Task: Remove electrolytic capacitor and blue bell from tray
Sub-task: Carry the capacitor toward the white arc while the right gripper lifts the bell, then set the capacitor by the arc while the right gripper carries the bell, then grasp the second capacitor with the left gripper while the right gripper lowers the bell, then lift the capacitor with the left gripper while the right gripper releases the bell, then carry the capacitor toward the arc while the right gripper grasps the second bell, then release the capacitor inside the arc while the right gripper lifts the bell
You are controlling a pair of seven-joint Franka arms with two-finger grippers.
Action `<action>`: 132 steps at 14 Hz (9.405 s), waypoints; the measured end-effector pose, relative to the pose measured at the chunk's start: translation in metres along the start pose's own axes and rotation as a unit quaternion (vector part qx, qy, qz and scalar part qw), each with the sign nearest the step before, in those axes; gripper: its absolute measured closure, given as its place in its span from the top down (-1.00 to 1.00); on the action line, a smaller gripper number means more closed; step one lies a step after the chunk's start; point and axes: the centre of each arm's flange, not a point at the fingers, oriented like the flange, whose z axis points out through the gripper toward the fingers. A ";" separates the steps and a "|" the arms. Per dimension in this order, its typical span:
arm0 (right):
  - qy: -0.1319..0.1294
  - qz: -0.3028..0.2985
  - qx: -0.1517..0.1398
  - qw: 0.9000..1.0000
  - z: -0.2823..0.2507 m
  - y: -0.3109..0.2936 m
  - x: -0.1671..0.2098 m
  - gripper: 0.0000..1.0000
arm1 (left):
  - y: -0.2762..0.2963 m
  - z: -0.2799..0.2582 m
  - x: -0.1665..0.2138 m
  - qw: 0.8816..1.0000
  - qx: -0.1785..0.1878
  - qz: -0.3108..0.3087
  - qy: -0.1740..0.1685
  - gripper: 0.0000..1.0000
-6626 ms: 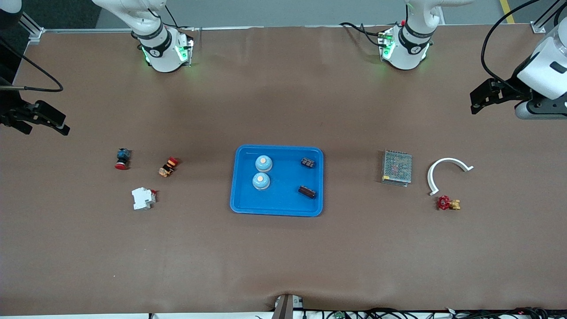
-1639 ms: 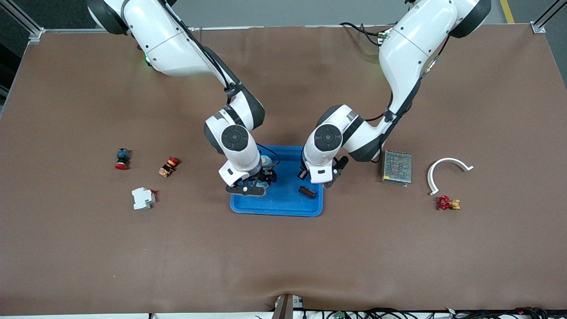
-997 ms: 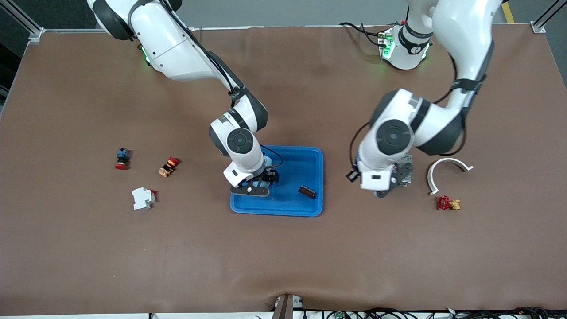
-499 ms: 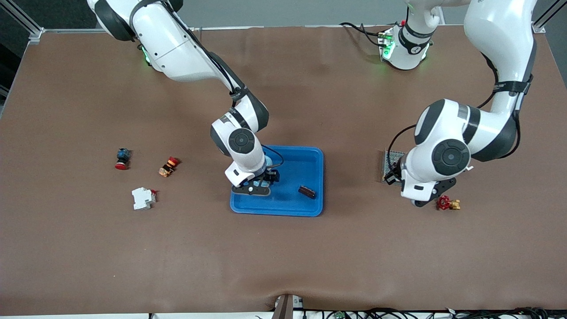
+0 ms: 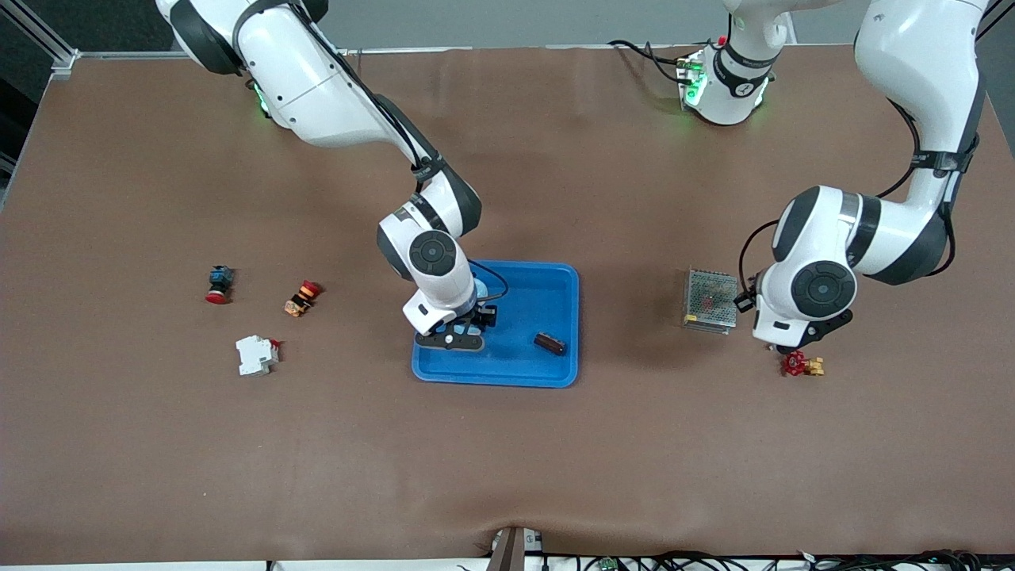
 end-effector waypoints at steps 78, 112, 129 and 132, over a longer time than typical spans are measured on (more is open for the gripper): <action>-0.124 -0.327 0.041 0.936 -0.224 0.360 0.156 1.00 | 0.200 -0.159 -0.075 0.950 -0.225 -0.179 0.120 -0.39; -0.028 -0.024 -0.012 0.999 -0.052 -0.016 -0.050 1.00 | -0.105 0.121 0.129 0.993 -0.110 -0.007 0.045 -0.29; -0.027 -0.035 -0.026 0.999 -0.003 -0.009 -0.052 1.00 | -0.073 -0.125 0.107 0.976 -0.123 0.085 0.157 1.00; -0.027 -0.034 -0.026 0.999 0.000 -0.009 -0.052 0.64 | -0.088 -0.179 0.077 0.974 -0.116 0.102 0.168 1.00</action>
